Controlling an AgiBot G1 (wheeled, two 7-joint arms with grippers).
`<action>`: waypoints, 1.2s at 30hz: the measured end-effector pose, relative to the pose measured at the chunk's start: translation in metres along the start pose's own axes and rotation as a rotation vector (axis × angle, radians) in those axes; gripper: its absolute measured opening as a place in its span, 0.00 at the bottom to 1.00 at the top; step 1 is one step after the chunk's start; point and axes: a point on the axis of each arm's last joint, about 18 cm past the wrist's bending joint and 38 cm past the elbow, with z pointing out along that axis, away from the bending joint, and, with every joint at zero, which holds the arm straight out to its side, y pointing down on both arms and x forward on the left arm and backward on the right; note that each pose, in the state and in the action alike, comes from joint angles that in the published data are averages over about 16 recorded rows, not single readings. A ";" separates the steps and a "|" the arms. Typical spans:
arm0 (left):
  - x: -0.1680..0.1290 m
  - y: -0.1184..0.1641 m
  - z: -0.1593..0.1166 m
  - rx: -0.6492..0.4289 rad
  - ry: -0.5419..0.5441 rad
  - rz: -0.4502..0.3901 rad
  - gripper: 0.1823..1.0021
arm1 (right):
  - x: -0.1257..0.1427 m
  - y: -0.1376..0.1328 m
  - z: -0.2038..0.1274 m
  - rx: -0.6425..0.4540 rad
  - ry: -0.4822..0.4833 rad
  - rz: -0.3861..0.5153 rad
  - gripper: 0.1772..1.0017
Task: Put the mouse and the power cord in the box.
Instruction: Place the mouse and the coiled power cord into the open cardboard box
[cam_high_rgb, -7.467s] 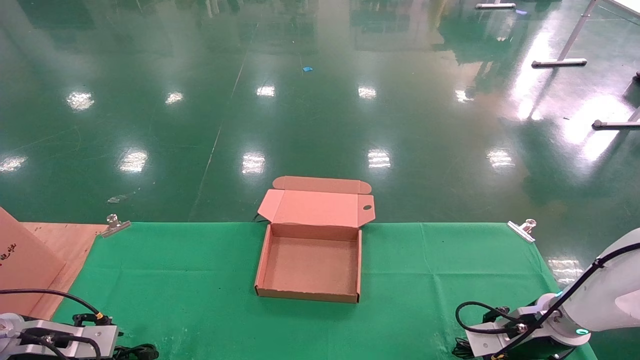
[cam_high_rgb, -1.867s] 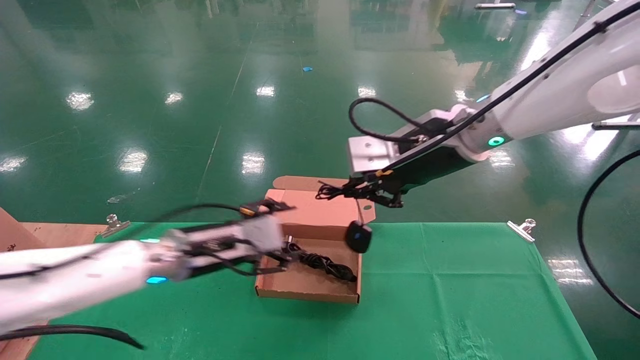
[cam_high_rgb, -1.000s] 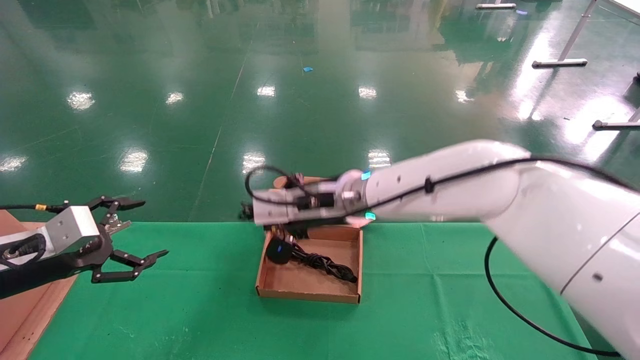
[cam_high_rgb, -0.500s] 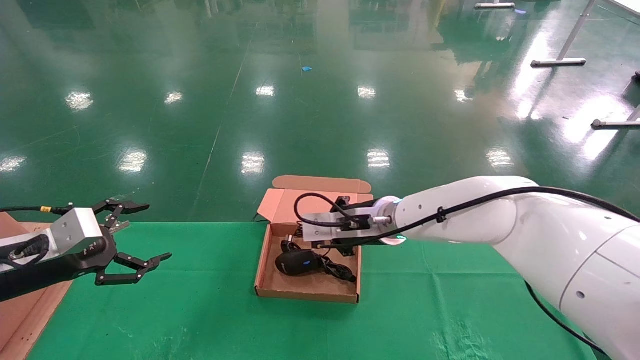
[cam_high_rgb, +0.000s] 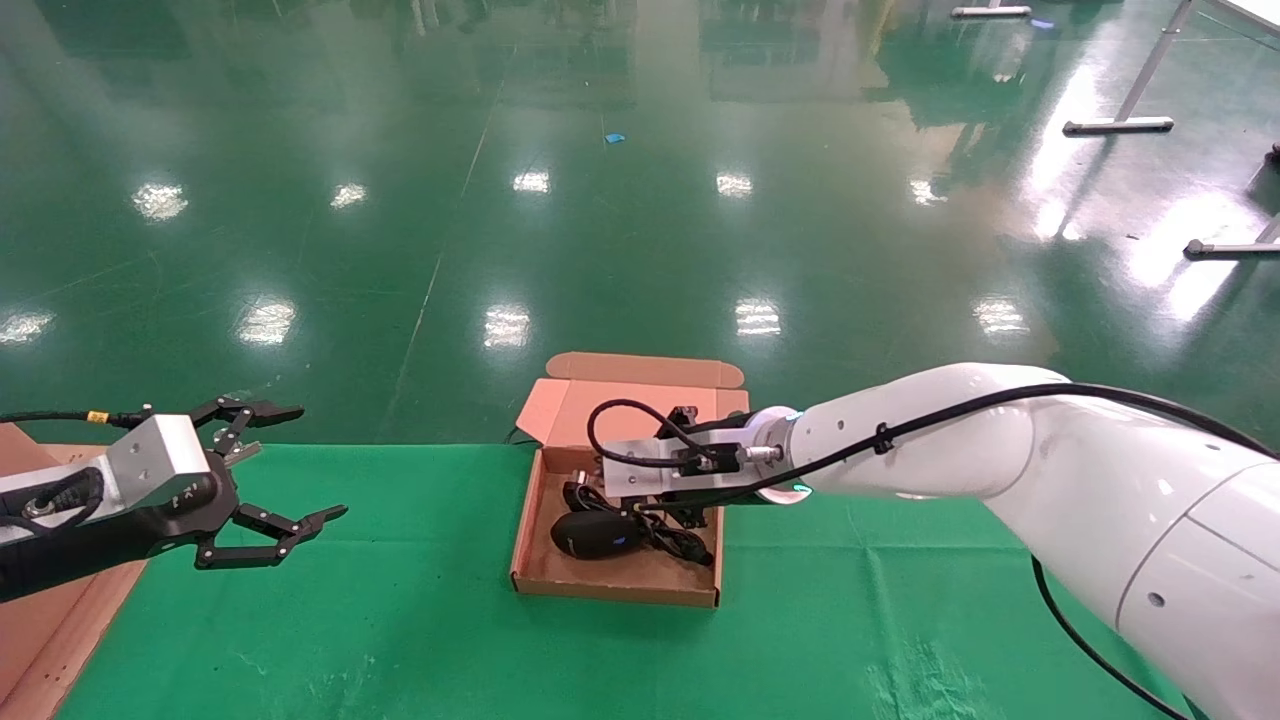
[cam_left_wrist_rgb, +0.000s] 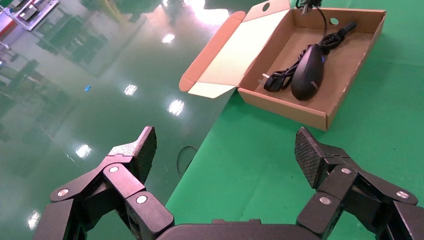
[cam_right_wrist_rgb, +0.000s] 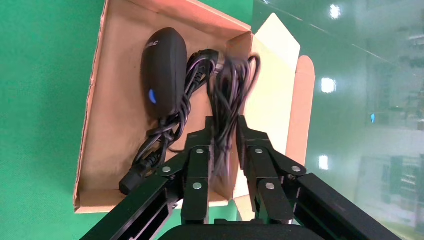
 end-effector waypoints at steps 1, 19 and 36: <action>0.000 0.000 0.000 0.000 0.000 0.000 1.00 | 0.000 0.000 0.000 0.000 0.000 0.000 0.11; 0.004 -0.021 0.003 0.073 0.024 -0.036 1.00 | -0.023 0.004 -0.009 0.100 -0.055 0.157 0.47; 0.023 -0.079 -0.001 0.260 0.129 -0.140 1.00 | -0.066 0.016 -0.064 0.400 -0.149 0.532 0.88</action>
